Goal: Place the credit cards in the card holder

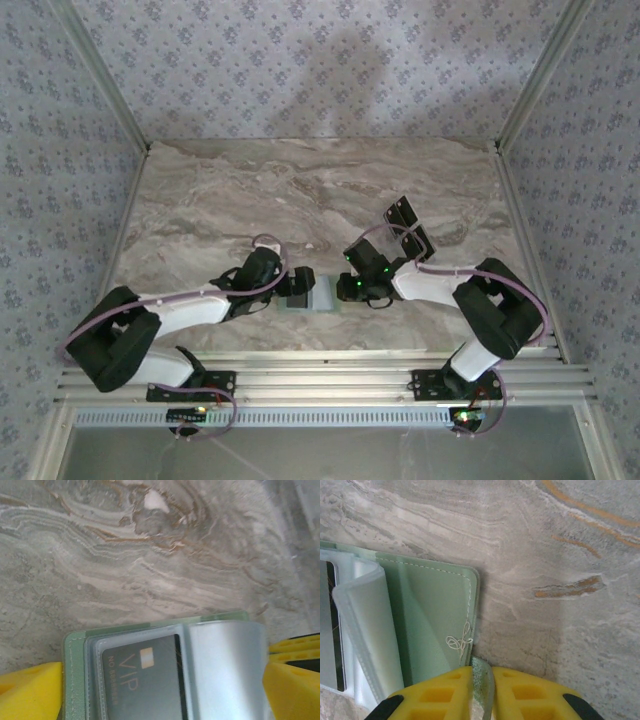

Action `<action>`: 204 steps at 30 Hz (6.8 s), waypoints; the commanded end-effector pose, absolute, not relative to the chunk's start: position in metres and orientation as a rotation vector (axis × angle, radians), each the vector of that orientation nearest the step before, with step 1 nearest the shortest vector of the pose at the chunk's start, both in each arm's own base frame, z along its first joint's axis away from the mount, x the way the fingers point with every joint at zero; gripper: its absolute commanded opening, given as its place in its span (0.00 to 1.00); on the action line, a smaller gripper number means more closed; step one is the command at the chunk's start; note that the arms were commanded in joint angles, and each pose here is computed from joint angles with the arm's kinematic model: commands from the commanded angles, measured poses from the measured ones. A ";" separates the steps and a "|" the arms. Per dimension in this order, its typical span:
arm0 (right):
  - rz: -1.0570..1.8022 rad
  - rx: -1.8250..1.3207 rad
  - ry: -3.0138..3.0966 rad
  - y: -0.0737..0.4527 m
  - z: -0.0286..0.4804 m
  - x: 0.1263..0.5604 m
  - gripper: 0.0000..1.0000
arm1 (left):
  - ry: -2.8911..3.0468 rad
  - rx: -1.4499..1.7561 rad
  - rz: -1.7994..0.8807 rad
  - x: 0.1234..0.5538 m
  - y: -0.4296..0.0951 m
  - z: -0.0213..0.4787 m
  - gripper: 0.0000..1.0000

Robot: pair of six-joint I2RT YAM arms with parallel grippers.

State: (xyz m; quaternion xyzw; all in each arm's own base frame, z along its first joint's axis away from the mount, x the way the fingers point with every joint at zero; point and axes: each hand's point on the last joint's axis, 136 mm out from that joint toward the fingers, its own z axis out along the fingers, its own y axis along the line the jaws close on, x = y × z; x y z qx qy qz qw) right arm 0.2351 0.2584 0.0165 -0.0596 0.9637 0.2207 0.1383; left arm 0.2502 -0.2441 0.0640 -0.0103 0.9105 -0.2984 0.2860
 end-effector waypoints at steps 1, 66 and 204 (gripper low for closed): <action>0.634 -0.210 2.822 0.264 -0.003 0.231 0.19 | 2.312 -0.026 -0.963 0.248 -0.261 0.106 1.00; 0.576 -0.151 2.704 0.219 0.070 0.247 0.49 | 2.480 0.061 -0.568 0.211 -0.238 0.065 1.00; 0.387 -0.287 2.814 0.240 0.042 0.253 0.12 | 2.569 0.217 -0.270 0.203 -0.255 0.014 1.00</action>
